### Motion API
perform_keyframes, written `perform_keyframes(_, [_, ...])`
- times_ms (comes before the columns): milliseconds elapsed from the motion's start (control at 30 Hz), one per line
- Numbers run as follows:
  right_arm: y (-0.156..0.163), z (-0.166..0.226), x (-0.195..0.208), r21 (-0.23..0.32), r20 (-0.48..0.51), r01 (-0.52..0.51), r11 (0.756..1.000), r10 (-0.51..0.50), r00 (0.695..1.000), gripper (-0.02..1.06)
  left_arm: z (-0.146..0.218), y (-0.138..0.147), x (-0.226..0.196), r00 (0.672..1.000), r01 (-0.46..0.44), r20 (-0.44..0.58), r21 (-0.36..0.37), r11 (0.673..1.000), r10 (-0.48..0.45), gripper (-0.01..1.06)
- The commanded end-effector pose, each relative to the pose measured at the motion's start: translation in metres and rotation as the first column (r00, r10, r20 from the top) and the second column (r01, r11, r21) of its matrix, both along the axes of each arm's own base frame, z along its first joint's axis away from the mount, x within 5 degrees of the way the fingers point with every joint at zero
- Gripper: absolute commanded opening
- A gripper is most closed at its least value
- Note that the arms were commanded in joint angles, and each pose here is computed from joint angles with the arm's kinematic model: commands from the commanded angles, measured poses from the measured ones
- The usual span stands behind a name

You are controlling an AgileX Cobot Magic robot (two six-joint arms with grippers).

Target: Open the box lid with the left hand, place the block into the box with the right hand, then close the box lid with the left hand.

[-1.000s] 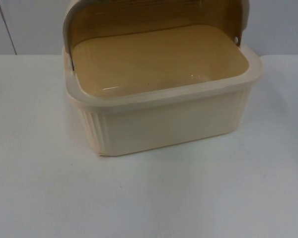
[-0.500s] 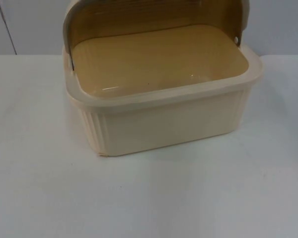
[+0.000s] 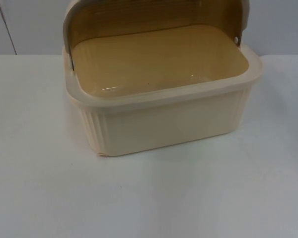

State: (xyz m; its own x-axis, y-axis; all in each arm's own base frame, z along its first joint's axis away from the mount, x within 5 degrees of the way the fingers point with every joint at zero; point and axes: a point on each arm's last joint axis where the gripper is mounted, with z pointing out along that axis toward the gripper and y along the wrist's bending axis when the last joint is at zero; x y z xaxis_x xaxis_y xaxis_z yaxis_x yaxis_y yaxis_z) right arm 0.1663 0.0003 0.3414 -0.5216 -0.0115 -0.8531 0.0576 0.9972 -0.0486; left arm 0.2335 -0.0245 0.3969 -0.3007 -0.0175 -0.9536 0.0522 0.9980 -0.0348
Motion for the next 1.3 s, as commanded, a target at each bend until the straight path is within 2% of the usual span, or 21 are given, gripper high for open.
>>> perform_keyframes(0, [0.0,0.001,-0.001,0.006,-0.002,0.003,1.0,-0.003,1.0,1.05,0.013,0.002,-0.019,0.999,-0.002,0.048,-0.025,1.0,0.003,1.02])
perform_keyframes(200, [0.0,0.001,-0.001,0.031,-0.002,0.019,0.999,-0.019,1.0,1.05,0.032,0.007,-0.052,0.992,0.002,0.126,0.001,1.0,-0.002,1.02])
perform_keyframes(400, [0.0,0.0,-0.002,0.033,-0.014,0.025,0.999,-0.024,1.0,1.05,0.037,0.01,-0.065,0.99,-0.004,0.144,0.035,0.999,-0.001,1.02])
perform_keyframes(567, [0.0,-0.017,0.01,0.03,-0.148,0.056,0.998,-0.051,0.988,1.05,0.038,0.01,-0.067,0.988,-0.002,0.156,0.032,0.999,-0.003,1.02])
perform_keyframes(633, [0.0,-0.021,0.015,0.027,-0.173,0.057,0.998,-0.051,0.984,1.05,0.038,0.01,-0.067,0.987,-0.002,0.158,0.032,1.0,-0.003,1.02])
perform_keyframes(767, [0.002,-0.045,0.039,0.011,-0.287,0.056,0.998,-0.051,0.957,1.05,0.039,0.01,-0.066,0.987,-0.003,0.161,0.041,0.999,-0.003,1.02])
perform_keyframes(1000, [0.004,-0.081,0.071,-0.023,-0.398,0.02,1.0,-0.028,0.917,1.05,0.039,0.01,-0.066,0.987,-0.004,0.163,0.042,0.999,-0.003,1.02])
perform_keyframes(1067, [-0.001,-0.096,0.081,0.002,-0.442,0.043,0.999,-0.038,0.896,1.05,0.039,0.01,-0.066,0.987,-0.005,0.161,0.044,0.999,-0.003,1.02])
perform_keyframes(1100, [-0.004,-0.103,0.084,0.035,-0.458,0.063,0.997,-0.04,0.888,1.05,0.039,0.01,-0.066,0.987,-0.005,0.159,0.046,0.999,-0.002,1.02])
perform_keyframes(1133, [-0.007,-0.108,0.086,0.069,-0.463,0.065,0.995,-0.026,0.886,1.05,0.038,0.01,-0.067,0.987,-0.006,0.158,0.048,0.999,-0.002,1.02])
perform_keyframes(1167, [-0.007,-0.108,0.086,0.069,-0.463,0.065,0.995,-0.026,0.886,1.05,0.038,0.01,-0.067,0.987,-0.006,0.158,0.048,0.999,-0.002,1.02])
perform_keyframes(1233, [-0.018,-0.121,0.085,0.12,-0.467,0.102,0.988,-0.034,0.884,1.05,0.038,0.01,-0.066,0.987,-0.007,0.159,0.052,0.999,-0.001,1.02])
perform_keyframes(1267, [-0.025,-0.126,0.084,0.121,-0.471,0.123,0.985,-0.053,0.881,1.05,0.038,0.01,-0.066,0.987,-0.007,0.159,0.052,0.999,-0.001,1.02])
